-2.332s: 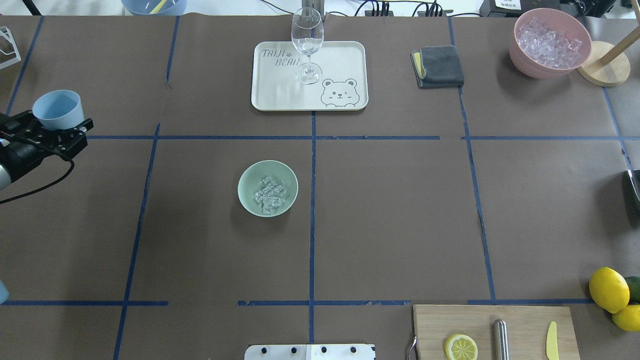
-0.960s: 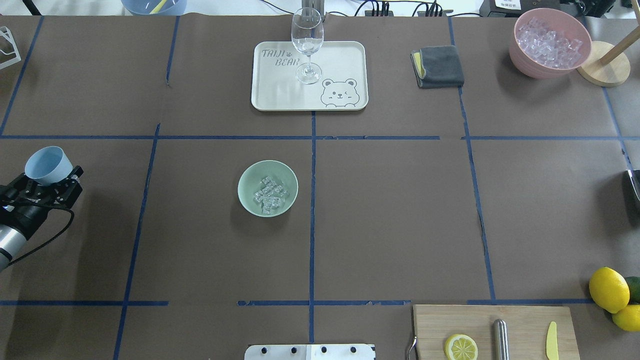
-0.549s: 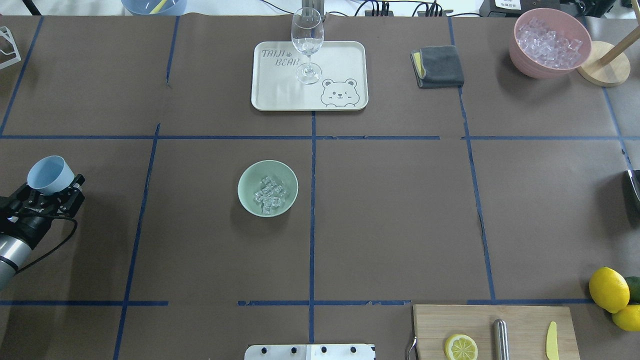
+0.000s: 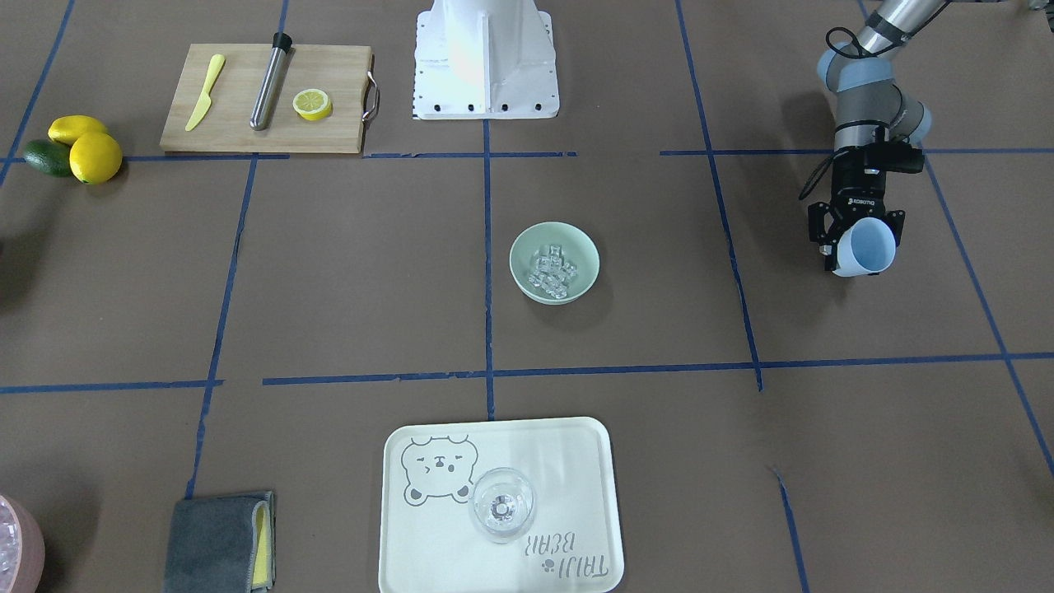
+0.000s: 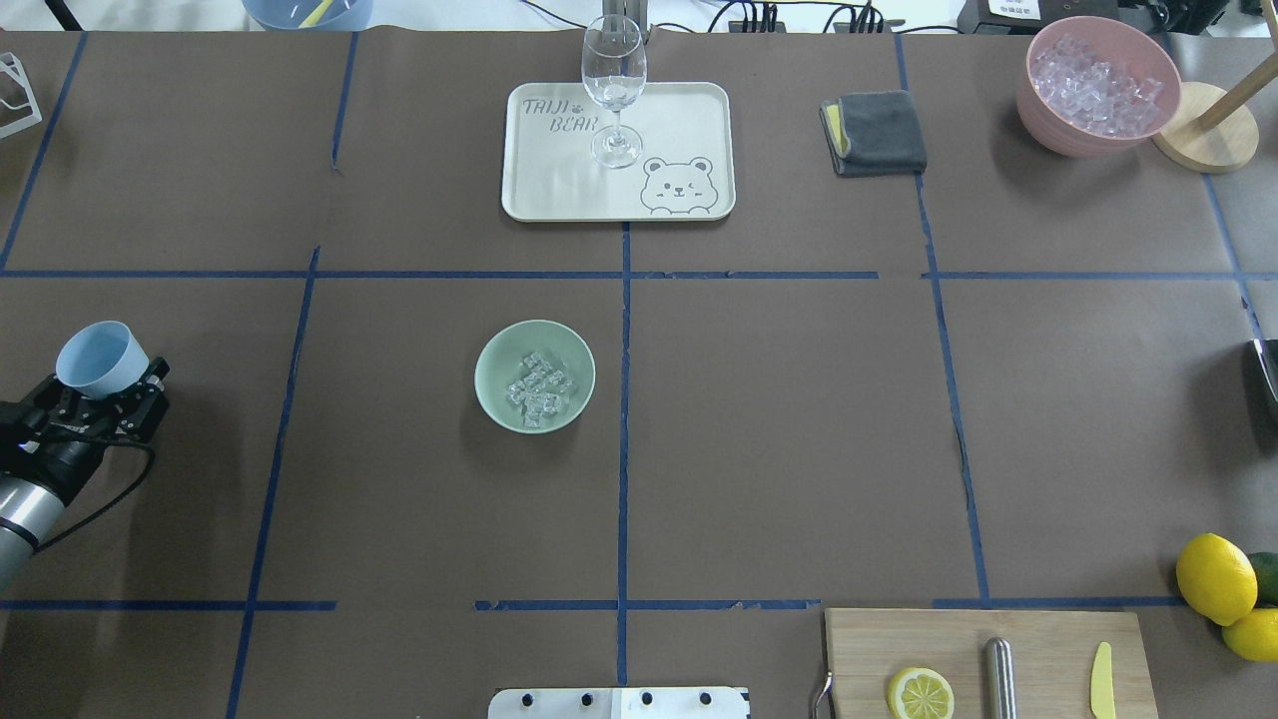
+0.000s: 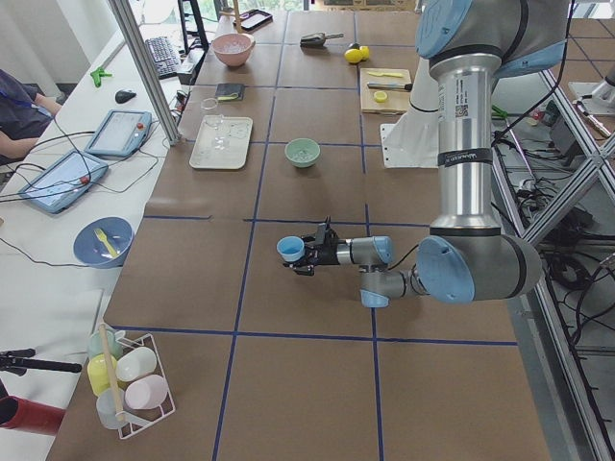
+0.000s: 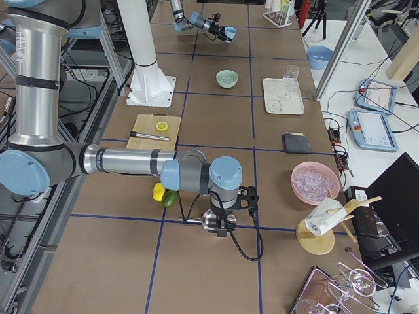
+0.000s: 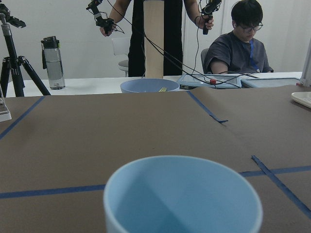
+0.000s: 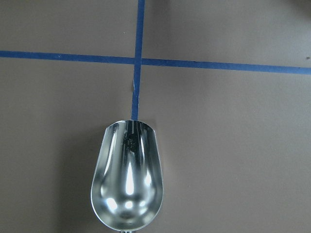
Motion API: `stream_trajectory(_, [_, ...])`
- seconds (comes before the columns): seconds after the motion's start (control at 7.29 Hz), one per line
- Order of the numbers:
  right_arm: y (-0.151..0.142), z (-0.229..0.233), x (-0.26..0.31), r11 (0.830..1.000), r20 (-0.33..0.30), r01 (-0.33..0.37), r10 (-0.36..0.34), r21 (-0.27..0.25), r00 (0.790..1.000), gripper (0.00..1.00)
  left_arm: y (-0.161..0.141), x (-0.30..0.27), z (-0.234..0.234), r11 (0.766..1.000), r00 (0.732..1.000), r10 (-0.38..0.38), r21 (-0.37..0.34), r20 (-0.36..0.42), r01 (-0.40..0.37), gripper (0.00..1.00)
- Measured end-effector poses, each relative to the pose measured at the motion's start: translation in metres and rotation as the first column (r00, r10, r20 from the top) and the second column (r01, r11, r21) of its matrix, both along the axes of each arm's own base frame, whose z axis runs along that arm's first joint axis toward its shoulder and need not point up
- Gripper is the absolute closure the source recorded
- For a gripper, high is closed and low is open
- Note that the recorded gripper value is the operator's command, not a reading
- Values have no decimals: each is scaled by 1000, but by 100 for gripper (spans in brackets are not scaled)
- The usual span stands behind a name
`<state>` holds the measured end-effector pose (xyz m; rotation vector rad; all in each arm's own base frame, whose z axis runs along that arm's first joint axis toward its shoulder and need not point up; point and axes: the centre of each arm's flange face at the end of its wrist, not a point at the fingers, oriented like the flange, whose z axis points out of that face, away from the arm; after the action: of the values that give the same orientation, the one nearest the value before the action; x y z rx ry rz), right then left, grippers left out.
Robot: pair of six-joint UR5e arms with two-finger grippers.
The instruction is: Pour ice into bowl
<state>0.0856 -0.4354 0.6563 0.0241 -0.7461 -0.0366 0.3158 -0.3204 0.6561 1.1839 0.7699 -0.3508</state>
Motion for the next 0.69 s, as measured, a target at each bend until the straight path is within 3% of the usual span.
stream_trajectory(0.14, [0, 0, 0, 1000, 0, 0, 0, 0, 1000, 0, 2, 3, 1, 1000, 1000, 7, -1, 1, -7, 17])
stream_trajectory(0.55, [-2, -1, 0, 1000, -1, -1, 1, 2, 1000, 0, 3, 5, 1, 1000, 1000, 8, 0, 1, -8, 12])
stream_trajectory(0.69, [-3, -2, 0, 1000, -1, -1, 1, 4, 1000, 0, 3, 5, 1, 1000, 1000, 8, 1, 0, -8, 1])
